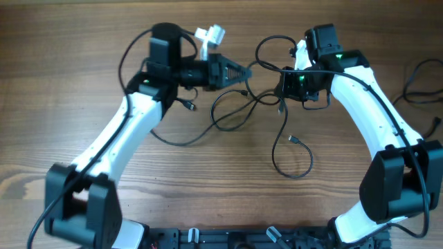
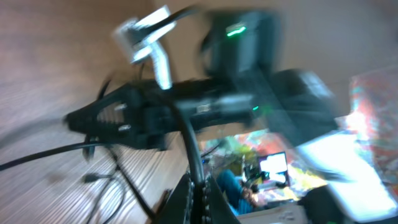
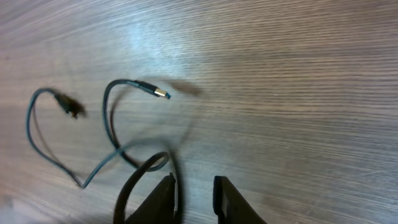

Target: Untangle cables

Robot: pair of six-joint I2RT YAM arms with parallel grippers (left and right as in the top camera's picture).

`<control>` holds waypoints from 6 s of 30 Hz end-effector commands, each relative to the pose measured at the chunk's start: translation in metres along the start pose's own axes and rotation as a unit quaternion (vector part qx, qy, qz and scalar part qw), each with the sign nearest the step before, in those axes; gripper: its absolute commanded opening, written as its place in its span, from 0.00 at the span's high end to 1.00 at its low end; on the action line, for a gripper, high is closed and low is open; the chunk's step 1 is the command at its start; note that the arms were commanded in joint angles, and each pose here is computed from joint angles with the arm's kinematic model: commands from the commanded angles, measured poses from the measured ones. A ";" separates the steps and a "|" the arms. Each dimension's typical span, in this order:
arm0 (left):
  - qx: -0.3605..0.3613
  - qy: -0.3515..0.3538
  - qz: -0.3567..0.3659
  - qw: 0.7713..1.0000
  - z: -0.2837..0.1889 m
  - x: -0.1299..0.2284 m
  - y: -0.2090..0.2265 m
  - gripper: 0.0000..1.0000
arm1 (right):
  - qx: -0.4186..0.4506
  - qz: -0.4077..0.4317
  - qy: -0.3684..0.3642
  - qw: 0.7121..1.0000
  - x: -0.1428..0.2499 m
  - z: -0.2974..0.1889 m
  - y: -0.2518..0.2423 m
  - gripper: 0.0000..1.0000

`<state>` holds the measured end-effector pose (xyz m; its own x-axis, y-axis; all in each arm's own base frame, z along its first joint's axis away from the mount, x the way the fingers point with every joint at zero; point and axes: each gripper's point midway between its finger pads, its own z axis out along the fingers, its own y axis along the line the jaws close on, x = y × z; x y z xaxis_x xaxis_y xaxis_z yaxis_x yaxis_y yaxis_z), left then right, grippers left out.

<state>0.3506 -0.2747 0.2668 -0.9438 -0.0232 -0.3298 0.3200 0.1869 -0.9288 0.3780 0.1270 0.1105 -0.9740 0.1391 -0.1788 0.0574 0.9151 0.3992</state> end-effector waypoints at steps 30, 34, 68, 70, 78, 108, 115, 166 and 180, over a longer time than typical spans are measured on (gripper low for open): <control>-0.442 -0.270 -0.163 0.840 -0.237 0.001 0.111 0.96 | -0.059 -0.111 0.098 0.987 0.076 0.060 0.078 0.34; -0.448 -0.259 -0.181 0.837 -0.238 0.007 0.119 0.92 | -0.050 -0.123 0.140 0.981 0.108 0.090 0.095 0.35; -0.393 -0.064 -0.022 0.917 -0.139 0.042 0.089 0.87 | -0.160 -0.163 -0.315 0.921 -0.011 -0.299 0.180 0.96; -0.385 0.002 0.018 0.923 -0.112 0.065 0.082 0.64 | -0.155 -0.160 -0.304 0.926 -0.010 -0.293 0.177 0.96; -0.436 0.087 0.023 0.895 -0.078 0.124 0.136 0.54 | -0.138 -0.155 -0.271 0.940 -0.009 -0.272 0.170 0.96; -0.425 -0.002 0.022 0.905 -0.028 0.090 0.182 0.96 | -0.096 -0.138 -0.234 0.958 0.000 -0.252 0.150 0.96; -0.353 -0.253 0.076 0.898 -0.148 0.014 -0.004 0.96 | -0.058 -0.116 -0.169 0.977 0.000 -0.213 0.133 0.96; -0.420 -0.340 -0.090 0.837 -0.252 0.002 0.067 0.96 | 0.232 -0.053 0.166 0.957 0.071 0.040 -0.027 0.17; -0.422 -0.335 -0.097 0.837 -0.251 0.003 0.071 0.96 | 0.173 0.127 0.155 0.964 0.070 0.062 -0.114 0.18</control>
<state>0.3479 -0.0145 0.2411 -0.6150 -0.6366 -0.4653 -0.2881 0.7308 -0.6188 0.3290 0.0358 0.0052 -0.9320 0.3423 0.1190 0.3407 0.9395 -0.0341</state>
